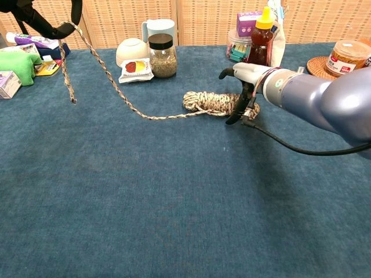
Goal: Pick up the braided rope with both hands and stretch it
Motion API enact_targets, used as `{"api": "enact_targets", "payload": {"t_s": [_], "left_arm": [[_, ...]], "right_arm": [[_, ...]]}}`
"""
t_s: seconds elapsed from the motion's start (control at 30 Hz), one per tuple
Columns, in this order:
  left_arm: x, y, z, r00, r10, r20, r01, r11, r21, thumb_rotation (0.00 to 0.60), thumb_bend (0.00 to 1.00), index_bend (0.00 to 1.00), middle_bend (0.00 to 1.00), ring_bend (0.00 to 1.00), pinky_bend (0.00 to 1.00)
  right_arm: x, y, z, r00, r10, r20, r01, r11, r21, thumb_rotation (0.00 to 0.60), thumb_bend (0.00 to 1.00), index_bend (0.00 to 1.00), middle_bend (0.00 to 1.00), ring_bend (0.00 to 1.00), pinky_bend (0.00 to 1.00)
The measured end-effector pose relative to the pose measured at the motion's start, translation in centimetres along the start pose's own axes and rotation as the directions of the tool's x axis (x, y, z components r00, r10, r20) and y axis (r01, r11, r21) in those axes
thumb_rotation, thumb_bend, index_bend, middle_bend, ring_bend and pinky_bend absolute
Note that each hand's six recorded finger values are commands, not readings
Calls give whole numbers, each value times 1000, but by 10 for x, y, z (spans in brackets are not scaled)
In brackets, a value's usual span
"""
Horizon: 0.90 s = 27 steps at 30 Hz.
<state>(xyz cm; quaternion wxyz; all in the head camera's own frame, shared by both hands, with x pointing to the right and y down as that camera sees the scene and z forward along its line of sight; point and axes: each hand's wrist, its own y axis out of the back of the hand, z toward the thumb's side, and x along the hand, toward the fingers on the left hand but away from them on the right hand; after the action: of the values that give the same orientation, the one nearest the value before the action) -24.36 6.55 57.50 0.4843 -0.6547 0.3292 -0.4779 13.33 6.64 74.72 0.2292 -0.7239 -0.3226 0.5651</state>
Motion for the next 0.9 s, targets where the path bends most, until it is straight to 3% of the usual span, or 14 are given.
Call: {"api": "enact_targets", "payload": {"t_s": [0.33,0.53,0.63,0.7,0.8,0.9], "left_arm": [[2,-3,-6,1000,-8,-7,8,1000,-9,600,405,630,0,0,0],[2,-3,-8,1000,-5,-10,5,1000,-12,600,405,630,0,0,0],[2,-2,-10,1000,-4,-14,4,1000,-12,600,404,630,0,0,0],[3,-2,-11,1000,-4,-16,4,1000,-14,600,404,630,0,0,0],[3,0,-12,1000,-1,-19,0,1000,-19,600,403,630,0,0,0],[3,2,-13,1000,2,-19,-3,1000,-25,600,403,630,0,0,0]], "right_arm": [[-5,-8,1,1000,3,7,-3,1000,2,600,24,296,230,165,368],[-6,-11,3,1000,13,-6,-13,1000,-20,600,442,468,390,321,582],[-5,-11,4,1000,15,-15,-15,999,-35,600,748,598,488,411,677],[-3,-10,4,1000,11,-24,-12,999,-46,600,878,645,522,447,700],[-1,-9,2,999,12,-37,-15,998,-69,600,979,669,538,470,712],[3,-7,1,999,13,-52,-18,996,-90,600,1000,679,539,474,716]]}}
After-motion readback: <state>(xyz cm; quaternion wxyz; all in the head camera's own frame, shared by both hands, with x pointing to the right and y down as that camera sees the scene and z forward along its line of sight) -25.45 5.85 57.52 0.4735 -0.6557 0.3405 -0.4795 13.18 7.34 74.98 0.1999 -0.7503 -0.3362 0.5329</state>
